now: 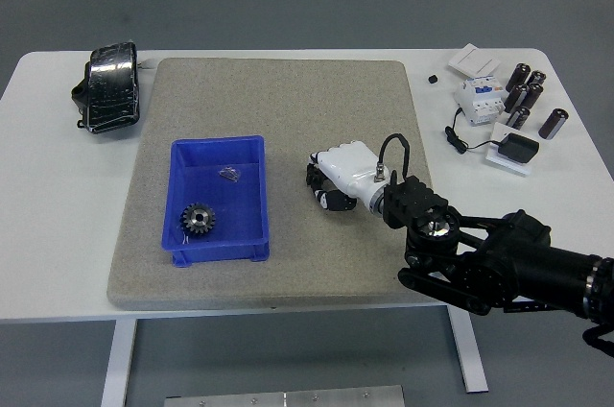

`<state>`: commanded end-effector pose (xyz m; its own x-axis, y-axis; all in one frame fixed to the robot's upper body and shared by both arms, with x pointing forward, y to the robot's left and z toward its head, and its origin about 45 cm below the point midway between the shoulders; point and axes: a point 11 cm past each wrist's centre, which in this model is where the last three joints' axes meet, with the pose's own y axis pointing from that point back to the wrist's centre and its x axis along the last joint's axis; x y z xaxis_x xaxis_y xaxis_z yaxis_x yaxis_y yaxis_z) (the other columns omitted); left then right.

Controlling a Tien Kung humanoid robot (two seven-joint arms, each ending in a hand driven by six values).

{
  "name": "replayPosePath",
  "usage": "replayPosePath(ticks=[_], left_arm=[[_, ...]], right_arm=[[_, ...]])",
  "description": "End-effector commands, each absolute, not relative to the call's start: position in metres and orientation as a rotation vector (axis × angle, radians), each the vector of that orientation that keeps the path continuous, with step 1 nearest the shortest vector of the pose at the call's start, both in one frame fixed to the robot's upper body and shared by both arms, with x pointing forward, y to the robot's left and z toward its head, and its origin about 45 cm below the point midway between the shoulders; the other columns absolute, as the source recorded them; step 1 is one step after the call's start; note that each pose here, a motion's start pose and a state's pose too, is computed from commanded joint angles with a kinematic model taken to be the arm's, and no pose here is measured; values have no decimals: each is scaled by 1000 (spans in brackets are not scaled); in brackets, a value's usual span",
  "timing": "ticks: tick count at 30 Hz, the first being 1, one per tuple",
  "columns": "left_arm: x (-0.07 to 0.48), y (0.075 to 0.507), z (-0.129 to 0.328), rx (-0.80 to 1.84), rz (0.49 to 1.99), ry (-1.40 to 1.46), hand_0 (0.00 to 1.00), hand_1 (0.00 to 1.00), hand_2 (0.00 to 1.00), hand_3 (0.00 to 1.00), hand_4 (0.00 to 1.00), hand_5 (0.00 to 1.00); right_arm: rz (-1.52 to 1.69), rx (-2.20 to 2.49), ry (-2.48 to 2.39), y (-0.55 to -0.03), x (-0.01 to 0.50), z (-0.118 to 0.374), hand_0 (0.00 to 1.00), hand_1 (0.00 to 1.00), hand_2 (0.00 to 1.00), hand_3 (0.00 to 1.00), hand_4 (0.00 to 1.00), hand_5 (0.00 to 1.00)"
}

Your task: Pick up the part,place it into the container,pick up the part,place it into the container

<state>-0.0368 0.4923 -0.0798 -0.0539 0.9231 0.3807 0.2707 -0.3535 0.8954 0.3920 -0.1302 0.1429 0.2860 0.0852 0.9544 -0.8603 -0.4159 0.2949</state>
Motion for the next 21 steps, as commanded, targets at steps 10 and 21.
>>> replayPosePath(ticks=[10, 21], left_arm=[[-38, 492, -80, 1643, 1439, 1283, 691, 684, 672, 614, 740, 259], [-39, 492, -80, 1645, 1436, 1284, 691, 682, 673, 613, 739, 258]], right_arm=[[1370, 1751, -838, -95, 379, 187, 292, 444, 481, 675, 379, 294], [1489, 1920, -822, -28, 333, 202, 699, 831, 826, 723, 648, 351]])
